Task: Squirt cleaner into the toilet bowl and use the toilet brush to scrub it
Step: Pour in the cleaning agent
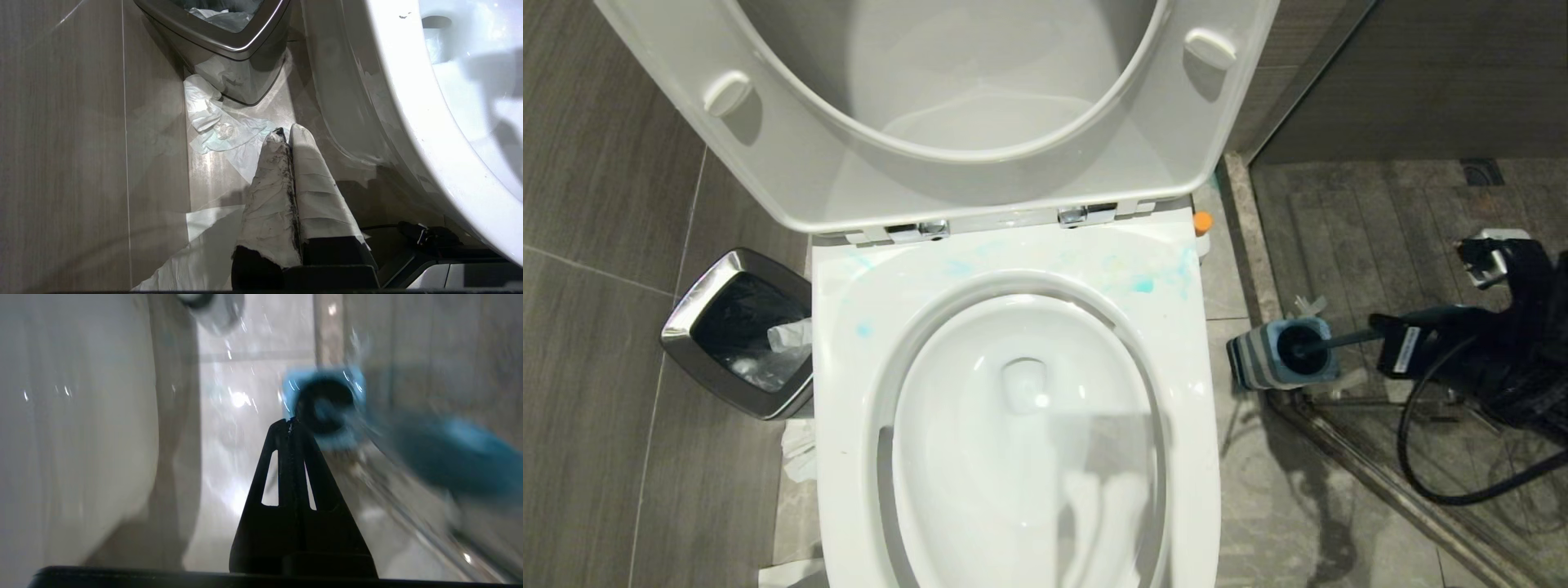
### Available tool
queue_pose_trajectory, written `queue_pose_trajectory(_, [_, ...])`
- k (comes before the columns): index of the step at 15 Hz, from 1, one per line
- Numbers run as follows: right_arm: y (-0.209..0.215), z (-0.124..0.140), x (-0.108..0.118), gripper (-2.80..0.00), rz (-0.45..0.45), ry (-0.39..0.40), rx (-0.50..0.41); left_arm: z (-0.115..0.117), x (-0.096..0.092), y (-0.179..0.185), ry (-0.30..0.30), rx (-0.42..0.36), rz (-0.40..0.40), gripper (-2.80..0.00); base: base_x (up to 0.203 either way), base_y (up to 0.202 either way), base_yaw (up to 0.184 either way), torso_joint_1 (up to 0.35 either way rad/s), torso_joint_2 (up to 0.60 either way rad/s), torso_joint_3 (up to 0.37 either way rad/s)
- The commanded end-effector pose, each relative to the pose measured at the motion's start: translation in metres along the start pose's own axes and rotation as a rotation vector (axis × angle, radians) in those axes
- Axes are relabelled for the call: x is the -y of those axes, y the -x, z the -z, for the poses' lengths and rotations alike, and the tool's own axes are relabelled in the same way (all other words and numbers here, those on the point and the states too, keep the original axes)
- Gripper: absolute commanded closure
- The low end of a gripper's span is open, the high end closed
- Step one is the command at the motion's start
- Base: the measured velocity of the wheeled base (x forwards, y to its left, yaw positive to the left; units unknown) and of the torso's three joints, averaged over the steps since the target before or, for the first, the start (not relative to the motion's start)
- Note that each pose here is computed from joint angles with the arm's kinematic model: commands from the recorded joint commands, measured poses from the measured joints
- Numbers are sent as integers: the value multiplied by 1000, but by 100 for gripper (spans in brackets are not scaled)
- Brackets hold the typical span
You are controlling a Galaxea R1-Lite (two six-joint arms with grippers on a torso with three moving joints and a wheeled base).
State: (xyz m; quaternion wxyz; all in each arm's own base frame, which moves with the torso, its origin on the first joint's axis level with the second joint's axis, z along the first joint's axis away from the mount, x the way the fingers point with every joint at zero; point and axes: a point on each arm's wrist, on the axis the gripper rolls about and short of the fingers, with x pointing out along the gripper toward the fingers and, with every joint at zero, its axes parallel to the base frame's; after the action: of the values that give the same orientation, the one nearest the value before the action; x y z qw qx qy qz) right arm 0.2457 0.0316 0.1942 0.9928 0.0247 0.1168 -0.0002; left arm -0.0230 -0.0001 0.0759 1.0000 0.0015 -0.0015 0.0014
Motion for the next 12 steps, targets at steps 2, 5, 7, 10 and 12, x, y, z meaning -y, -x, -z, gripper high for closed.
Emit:
queue_pose_trajectory(2, [-32, 33, -25, 0, 1, 57, -96, 0, 0, 0, 0, -1, 0, 0, 0, 0, 0, 0, 0, 0])
queue_pose_trajectory(5, [-39, 62, -24, 0, 48, 64, -196, 0, 0, 0, 0, -1, 0, 0, 0, 0, 0, 0, 0, 0])
queue_pose_trajectory(7, [-45, 75, -24, 0, 46, 51, -172, 0, 0, 0, 0, -1, 0, 0, 0, 0, 0, 0, 0, 0])
queue_pose_trajectory(10, [-56, 89, -25, 0, 35, 31, -105, 0, 0, 0, 0, -1, 0, 0, 0, 0, 0, 0, 0, 0])
queue_pose_trajectory(12, [-67, 96, -27, -280, 30, 23, -69, 0, 0, 0, 0, -1, 0, 0, 0, 0, 0, 0, 0, 0])
